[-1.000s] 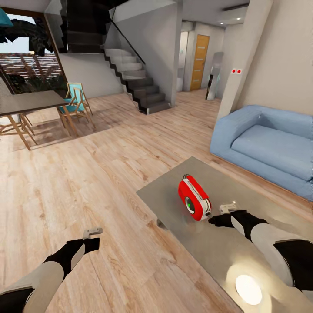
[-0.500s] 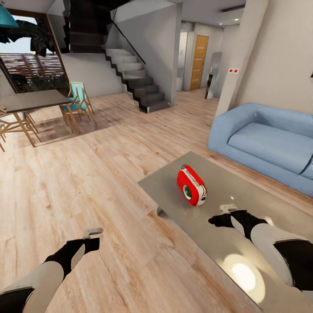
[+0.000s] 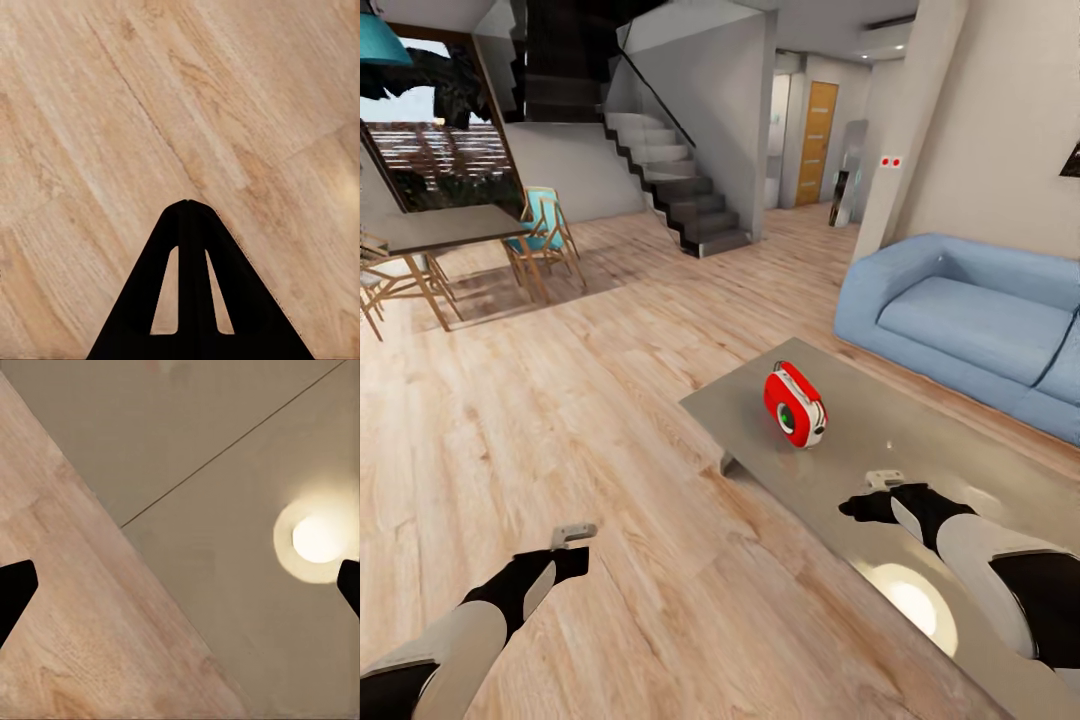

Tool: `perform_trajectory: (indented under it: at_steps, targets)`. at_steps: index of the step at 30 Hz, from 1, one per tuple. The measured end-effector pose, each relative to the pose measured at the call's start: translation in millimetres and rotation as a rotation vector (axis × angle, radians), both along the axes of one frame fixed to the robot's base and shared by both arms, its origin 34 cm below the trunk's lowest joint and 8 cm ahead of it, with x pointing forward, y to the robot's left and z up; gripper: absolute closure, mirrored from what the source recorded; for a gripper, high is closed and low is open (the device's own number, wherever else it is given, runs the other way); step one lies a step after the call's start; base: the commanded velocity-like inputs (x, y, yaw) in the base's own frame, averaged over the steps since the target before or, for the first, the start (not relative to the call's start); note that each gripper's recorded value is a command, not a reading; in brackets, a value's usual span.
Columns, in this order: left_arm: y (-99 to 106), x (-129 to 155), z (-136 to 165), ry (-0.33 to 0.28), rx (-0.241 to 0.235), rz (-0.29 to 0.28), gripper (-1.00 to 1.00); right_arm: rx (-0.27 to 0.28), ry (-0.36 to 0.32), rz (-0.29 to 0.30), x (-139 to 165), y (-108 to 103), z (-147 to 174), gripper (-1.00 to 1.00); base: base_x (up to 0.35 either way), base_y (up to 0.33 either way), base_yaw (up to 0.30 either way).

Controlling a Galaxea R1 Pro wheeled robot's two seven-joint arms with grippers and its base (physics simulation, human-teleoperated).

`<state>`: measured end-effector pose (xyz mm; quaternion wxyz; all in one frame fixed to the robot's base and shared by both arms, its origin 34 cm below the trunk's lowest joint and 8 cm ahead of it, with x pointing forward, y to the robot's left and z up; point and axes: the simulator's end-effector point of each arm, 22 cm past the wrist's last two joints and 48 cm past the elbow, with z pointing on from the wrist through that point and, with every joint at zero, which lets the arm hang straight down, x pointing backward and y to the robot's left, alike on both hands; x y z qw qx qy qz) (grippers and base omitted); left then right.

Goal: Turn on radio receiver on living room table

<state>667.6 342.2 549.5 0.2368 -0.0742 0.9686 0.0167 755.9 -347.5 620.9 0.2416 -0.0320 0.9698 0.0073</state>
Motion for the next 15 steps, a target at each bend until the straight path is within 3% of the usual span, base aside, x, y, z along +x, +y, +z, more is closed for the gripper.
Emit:
perform_trajectory:
  at_steps: [10, 15]
  targets:
    - [0.0, -0.1, 0.0, 0.000, 0.000, 0.000, 1.00, 0.000, 0.000, 0.000, 0.0, 0.0, 0.0, -1.00, -0.250, 0.000, 0.000]
    - [0.0, -0.1, 0.0, 0.000, 0.000, 0.000, 1.00, 0.000, 0.000, 0.000, 0.0, 0.0, 0.0, -1.00, -0.108, 0.000, 0.000]
